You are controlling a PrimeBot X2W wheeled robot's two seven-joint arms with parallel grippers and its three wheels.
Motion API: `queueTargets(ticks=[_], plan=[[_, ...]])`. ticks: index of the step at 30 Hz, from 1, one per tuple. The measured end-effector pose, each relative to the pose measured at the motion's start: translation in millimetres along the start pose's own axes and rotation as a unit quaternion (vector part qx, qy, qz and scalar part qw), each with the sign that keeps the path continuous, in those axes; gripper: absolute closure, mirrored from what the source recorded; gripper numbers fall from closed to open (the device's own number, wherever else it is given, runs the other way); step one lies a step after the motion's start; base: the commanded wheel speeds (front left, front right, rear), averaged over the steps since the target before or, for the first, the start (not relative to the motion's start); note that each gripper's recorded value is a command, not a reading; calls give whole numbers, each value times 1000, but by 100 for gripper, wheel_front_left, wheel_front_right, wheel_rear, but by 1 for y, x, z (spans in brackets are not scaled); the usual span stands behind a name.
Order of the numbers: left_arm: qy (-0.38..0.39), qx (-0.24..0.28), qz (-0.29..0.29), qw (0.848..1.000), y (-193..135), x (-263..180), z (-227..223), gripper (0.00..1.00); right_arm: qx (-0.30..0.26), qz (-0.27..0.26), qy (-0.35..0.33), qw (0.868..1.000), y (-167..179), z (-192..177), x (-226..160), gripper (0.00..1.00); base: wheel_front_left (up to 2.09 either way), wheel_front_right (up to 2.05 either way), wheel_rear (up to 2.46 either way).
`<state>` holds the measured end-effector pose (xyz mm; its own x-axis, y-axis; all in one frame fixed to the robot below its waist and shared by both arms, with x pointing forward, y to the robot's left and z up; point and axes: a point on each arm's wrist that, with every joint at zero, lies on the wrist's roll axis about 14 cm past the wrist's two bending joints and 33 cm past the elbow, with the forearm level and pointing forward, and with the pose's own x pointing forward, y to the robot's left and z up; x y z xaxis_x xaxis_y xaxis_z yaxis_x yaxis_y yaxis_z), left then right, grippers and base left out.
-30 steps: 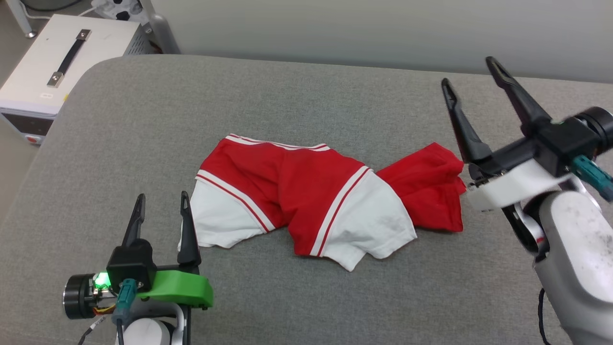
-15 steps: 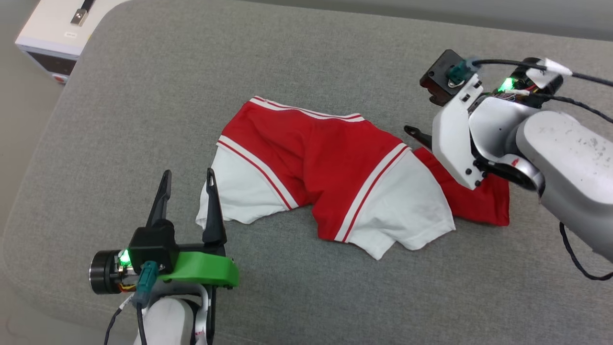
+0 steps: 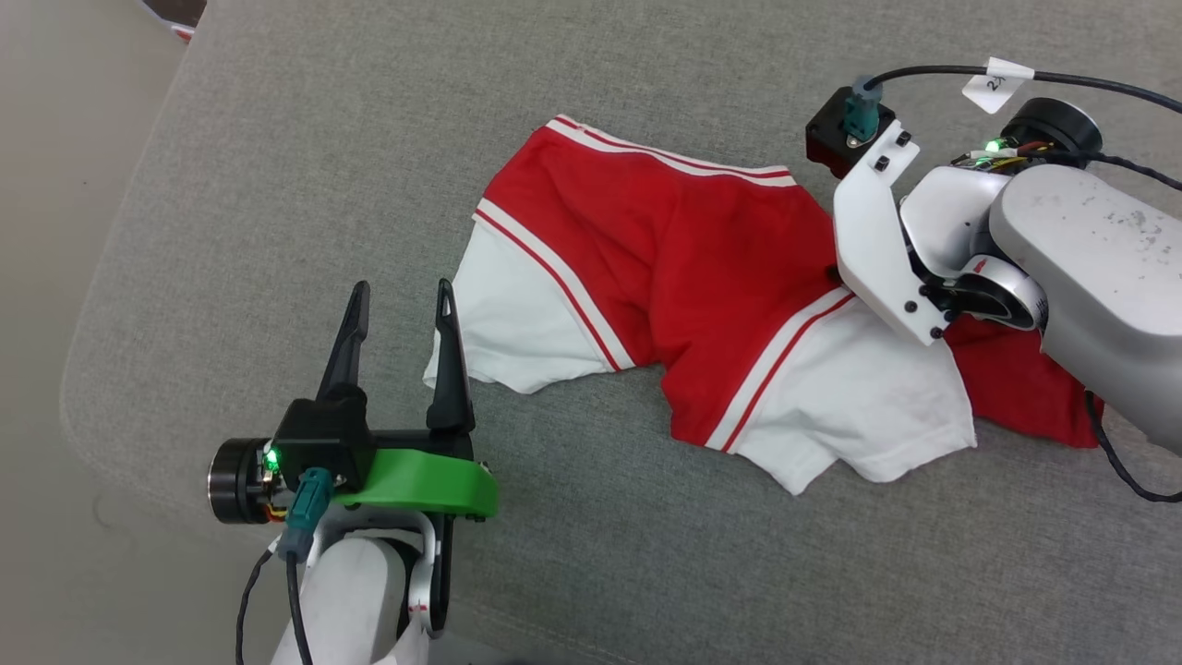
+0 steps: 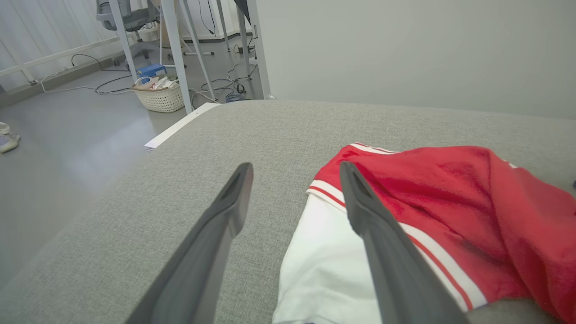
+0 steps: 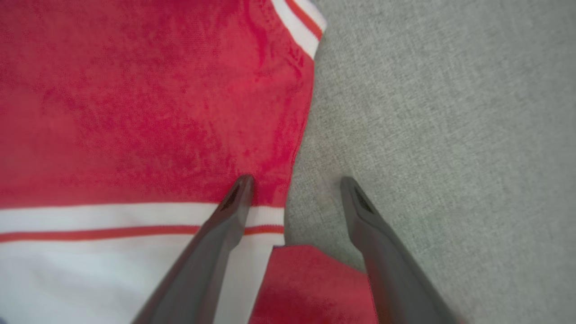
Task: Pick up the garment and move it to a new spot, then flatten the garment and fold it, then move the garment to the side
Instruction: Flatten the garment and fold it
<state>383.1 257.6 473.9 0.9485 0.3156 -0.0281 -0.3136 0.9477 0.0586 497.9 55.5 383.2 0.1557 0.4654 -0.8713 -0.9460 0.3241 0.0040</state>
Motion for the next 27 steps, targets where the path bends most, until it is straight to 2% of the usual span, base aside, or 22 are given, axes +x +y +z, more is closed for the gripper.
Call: queueTargets(ticks=[7, 8, 9, 12, 18, 23, 27], plan=[[15, 8, 22, 1000, 10, -1, -9, 0, 0, 19, 33, 999, 3, -13, 14, 0, 0, 0, 0], [16, 8, 22, 1000, 10, -1, -10, 0, -1, 19, 33, 999, 3, -13, 14, 77, 0, 0, 0], [17, 8, 22, 1000, 10, -1, -10, 0, -2, 20, 31, 999, 3, -12, 13, 100, 0, 0, 0], [17, 7, 21, 1000, 10, 0, -10, 0, -1, 24, 14, 1000, 8, -10, 11, 100, 0, 0, 0], [1, 9, 21, 1000, 13, -1, -1, 0, 0, 13, -78, 997, 11, 12, -6, 100, 0, 0, 0], [-5, 10, 25, 1000, 19, -13, 4, 0, 7, -2, -186, 983, 11, 37, -46, 100, 0, 0, 0], [-9, 9, 15, 1000, 17, -22, 7, 0, 14, -28, -239, 971, 5, 34, -85, 100, 0, 0, 0]])
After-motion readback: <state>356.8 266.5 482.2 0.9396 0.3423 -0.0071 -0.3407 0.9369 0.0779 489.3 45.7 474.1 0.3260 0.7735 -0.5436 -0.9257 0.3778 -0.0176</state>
